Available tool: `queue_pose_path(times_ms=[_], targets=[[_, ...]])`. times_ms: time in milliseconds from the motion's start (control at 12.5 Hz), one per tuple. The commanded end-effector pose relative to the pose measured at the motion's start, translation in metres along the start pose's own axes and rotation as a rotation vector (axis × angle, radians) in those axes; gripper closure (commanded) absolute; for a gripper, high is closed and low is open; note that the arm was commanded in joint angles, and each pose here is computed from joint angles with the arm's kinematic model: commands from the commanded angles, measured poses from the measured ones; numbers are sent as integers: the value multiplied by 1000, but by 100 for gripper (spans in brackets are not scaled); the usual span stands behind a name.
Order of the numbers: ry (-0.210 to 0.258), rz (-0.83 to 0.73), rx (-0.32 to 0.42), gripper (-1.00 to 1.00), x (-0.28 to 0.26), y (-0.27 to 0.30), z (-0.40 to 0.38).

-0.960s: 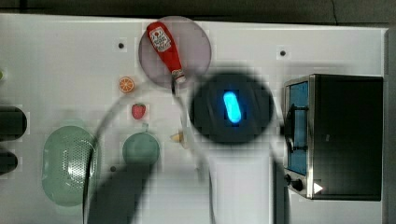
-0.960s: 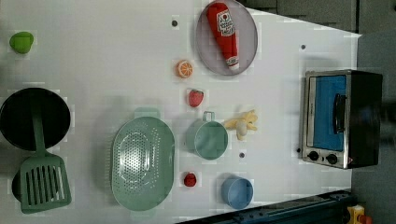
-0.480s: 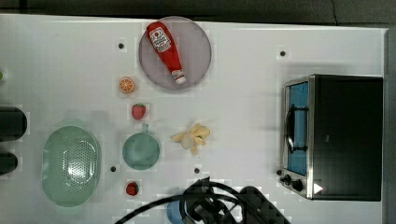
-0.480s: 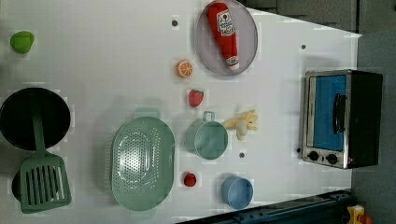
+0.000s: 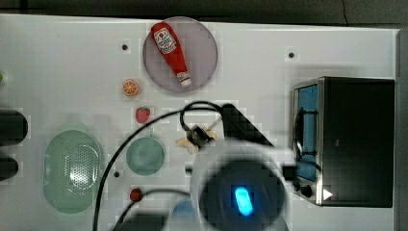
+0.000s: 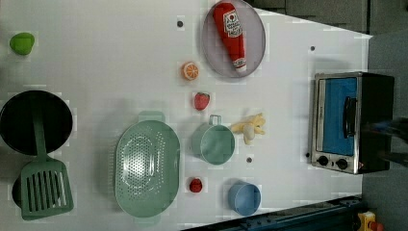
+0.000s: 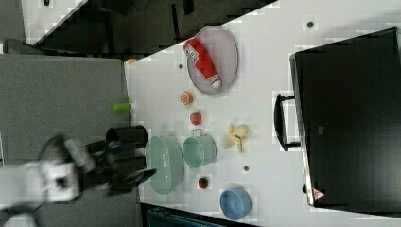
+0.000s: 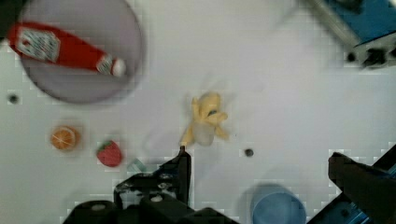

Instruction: Pick banana from table and place on oven.

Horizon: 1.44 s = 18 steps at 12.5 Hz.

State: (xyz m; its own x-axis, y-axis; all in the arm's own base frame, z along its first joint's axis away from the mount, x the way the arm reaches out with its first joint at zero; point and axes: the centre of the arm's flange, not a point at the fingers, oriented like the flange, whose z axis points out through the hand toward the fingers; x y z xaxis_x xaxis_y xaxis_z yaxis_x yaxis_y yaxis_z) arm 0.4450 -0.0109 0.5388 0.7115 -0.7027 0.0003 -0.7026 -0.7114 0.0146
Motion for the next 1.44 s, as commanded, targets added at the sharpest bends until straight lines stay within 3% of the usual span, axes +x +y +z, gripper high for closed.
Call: queue_pose_path(times_ms=[80, 720, 960, 1440], targets=[[-26, 17, -51, -100, 5, -13, 73], [-65, -16, -75, -100, 18, -46, 243], [-57, -35, -56, -100, 10, -56, 292], [-83, 89, -76, -100, -7, -60, 356]])
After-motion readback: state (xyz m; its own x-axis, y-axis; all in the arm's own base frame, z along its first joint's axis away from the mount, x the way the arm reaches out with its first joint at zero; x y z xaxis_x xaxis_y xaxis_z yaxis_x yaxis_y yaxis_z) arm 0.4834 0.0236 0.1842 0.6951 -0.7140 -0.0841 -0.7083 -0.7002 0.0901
